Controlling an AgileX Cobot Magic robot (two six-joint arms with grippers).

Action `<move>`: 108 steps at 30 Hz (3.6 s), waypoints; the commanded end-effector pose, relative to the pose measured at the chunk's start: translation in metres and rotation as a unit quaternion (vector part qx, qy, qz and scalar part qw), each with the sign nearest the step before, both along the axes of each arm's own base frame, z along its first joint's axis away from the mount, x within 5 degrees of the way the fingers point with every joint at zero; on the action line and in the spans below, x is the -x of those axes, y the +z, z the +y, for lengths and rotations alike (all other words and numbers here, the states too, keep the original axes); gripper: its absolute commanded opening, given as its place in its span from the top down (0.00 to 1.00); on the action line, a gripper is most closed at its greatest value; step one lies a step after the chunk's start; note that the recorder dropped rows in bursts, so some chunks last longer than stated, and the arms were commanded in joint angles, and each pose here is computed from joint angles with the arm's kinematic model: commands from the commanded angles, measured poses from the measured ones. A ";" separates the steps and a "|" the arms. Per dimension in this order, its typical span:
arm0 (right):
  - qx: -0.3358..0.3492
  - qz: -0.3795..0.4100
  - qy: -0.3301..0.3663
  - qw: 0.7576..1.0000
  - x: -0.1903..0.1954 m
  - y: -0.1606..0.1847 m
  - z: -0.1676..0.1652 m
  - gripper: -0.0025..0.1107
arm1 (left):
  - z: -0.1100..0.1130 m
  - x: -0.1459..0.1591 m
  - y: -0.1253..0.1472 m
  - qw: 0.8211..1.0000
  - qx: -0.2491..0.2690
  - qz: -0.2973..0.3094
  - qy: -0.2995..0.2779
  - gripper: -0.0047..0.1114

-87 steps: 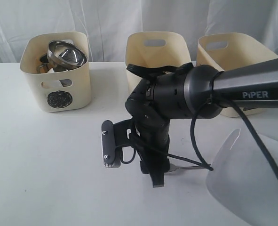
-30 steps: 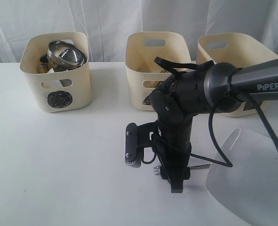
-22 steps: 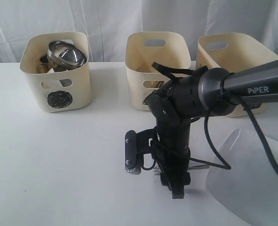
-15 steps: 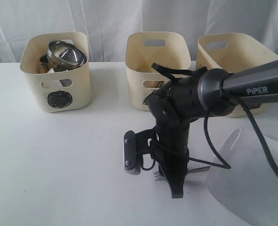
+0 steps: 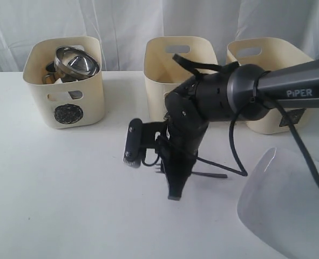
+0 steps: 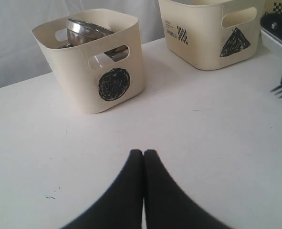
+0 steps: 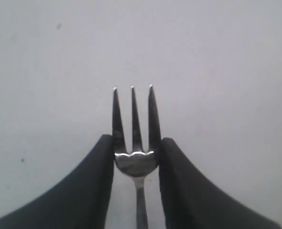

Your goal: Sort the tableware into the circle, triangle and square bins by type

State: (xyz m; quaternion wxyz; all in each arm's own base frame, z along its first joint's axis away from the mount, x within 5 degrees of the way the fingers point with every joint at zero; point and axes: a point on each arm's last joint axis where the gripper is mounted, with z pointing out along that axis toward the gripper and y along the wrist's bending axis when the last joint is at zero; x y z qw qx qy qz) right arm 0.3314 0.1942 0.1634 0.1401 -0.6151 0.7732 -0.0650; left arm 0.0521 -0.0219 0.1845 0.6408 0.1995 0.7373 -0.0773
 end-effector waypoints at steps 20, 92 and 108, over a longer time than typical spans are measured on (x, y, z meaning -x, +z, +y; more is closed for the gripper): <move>-0.307 -0.166 -0.253 0.902 0.012 0.155 -0.023 0.95 | 0.000 0.000 -0.001 1.000 0.001 -0.001 0.000 0.96; -0.325 -0.234 -0.436 0.806 0.076 0.191 -0.146 0.62 | 0.000 0.000 -0.001 1.000 0.001 -0.001 0.000 0.96; -0.050 0.005 -0.568 0.821 0.189 0.083 -0.187 0.42 | 0.000 0.000 -0.001 1.000 0.001 -0.001 0.000 0.96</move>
